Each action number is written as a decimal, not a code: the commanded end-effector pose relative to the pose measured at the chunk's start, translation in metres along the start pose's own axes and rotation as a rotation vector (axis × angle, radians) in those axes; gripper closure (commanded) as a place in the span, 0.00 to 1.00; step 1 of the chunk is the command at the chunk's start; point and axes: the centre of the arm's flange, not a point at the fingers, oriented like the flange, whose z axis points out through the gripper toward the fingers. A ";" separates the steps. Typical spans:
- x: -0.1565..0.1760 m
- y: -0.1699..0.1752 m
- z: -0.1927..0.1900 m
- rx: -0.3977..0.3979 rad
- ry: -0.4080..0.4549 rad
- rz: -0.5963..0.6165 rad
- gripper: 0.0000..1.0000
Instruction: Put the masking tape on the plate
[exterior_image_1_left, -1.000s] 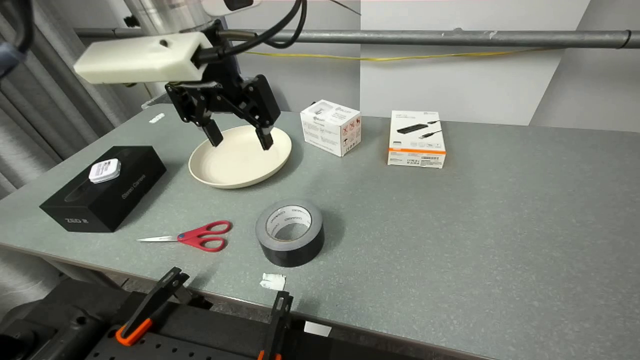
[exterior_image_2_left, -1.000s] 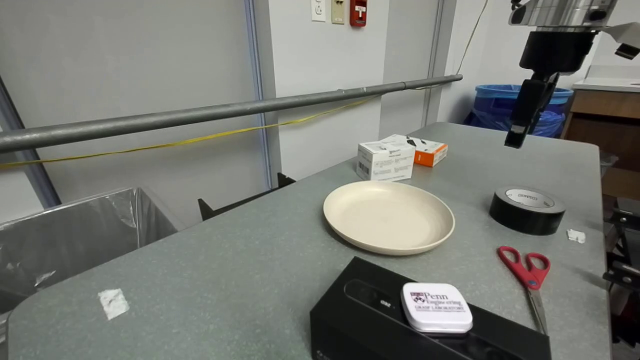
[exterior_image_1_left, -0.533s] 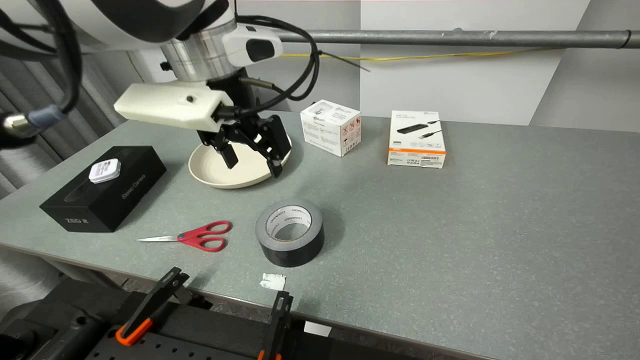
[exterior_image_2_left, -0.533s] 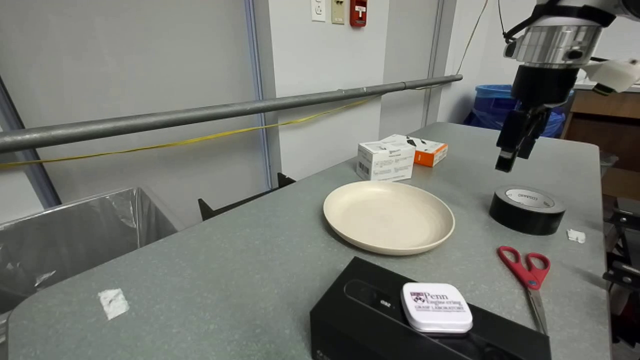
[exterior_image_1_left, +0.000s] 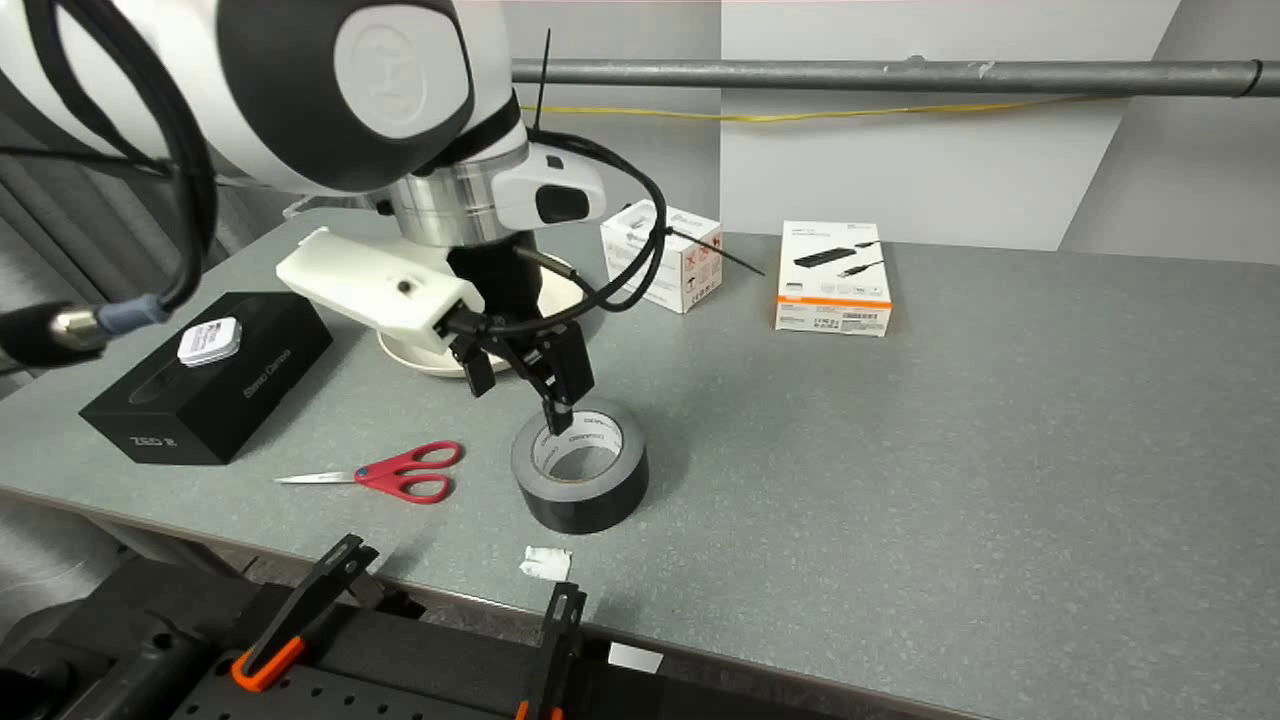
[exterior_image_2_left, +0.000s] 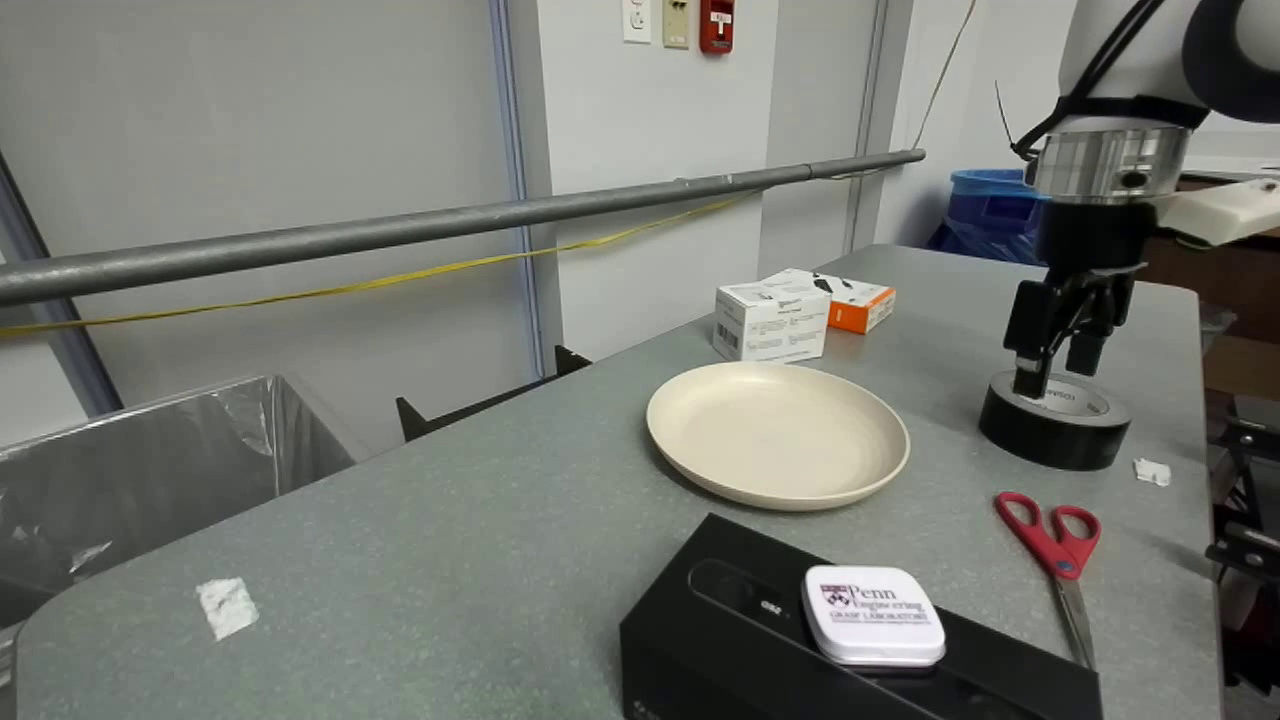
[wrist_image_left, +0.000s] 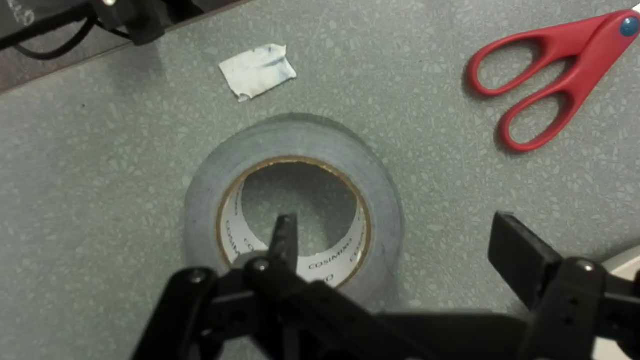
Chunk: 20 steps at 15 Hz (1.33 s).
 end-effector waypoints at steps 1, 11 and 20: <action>-0.003 0.002 0.027 0.032 0.003 0.061 0.00; -0.003 -0.008 0.055 0.051 0.068 0.102 0.58; -0.004 -0.041 -0.002 0.080 0.217 -0.012 0.94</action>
